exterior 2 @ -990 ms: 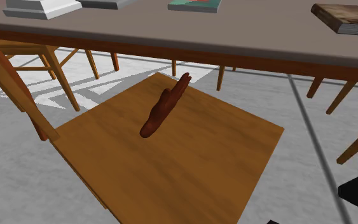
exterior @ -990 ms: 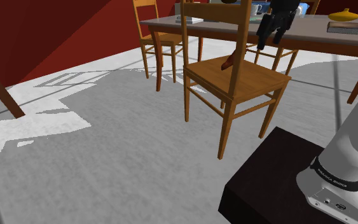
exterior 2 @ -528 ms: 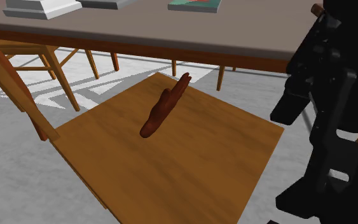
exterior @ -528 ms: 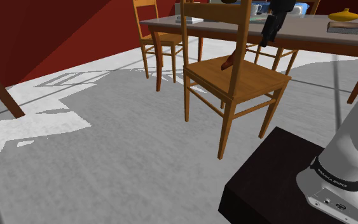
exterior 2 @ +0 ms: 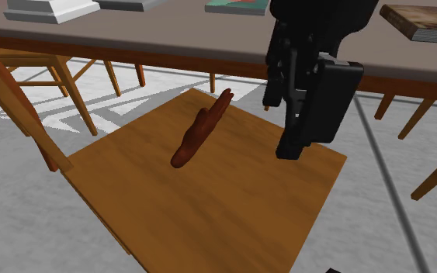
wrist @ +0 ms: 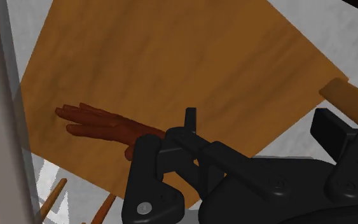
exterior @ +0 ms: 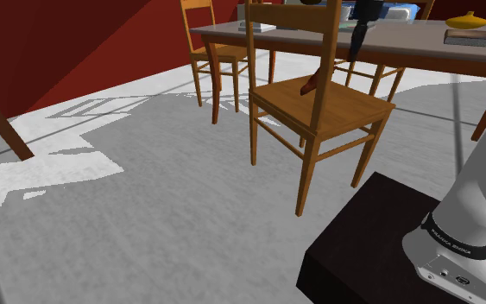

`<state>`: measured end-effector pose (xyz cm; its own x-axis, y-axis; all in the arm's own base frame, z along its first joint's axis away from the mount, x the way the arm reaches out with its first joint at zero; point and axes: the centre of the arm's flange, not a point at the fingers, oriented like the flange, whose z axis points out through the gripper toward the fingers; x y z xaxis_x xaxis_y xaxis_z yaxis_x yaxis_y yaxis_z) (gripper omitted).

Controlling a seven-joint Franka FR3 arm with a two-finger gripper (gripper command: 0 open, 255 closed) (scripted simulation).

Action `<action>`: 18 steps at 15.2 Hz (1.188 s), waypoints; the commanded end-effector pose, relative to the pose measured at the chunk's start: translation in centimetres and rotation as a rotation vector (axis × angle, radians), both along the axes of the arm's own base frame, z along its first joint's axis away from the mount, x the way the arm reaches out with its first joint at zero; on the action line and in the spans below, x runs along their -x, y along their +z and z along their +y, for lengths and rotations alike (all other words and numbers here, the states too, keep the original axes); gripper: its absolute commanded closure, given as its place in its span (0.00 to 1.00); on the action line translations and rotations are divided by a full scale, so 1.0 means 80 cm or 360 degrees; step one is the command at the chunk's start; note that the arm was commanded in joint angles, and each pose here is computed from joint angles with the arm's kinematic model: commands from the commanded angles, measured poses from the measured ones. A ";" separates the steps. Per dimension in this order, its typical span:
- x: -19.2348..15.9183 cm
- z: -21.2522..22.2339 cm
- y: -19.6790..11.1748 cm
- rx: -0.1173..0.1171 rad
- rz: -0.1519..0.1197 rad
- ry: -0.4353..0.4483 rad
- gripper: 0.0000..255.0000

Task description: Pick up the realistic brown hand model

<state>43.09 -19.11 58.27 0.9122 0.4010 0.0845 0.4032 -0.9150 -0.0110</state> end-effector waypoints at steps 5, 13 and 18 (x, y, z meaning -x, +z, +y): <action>-0.083 -0.063 -0.017 -0.0020 0.0026 0.0381 0.00; -0.187 -0.106 -0.047 -0.0046 0.0053 0.0776 0.00; -0.187 -0.106 -0.080 -0.0046 0.0053 0.0776 0.00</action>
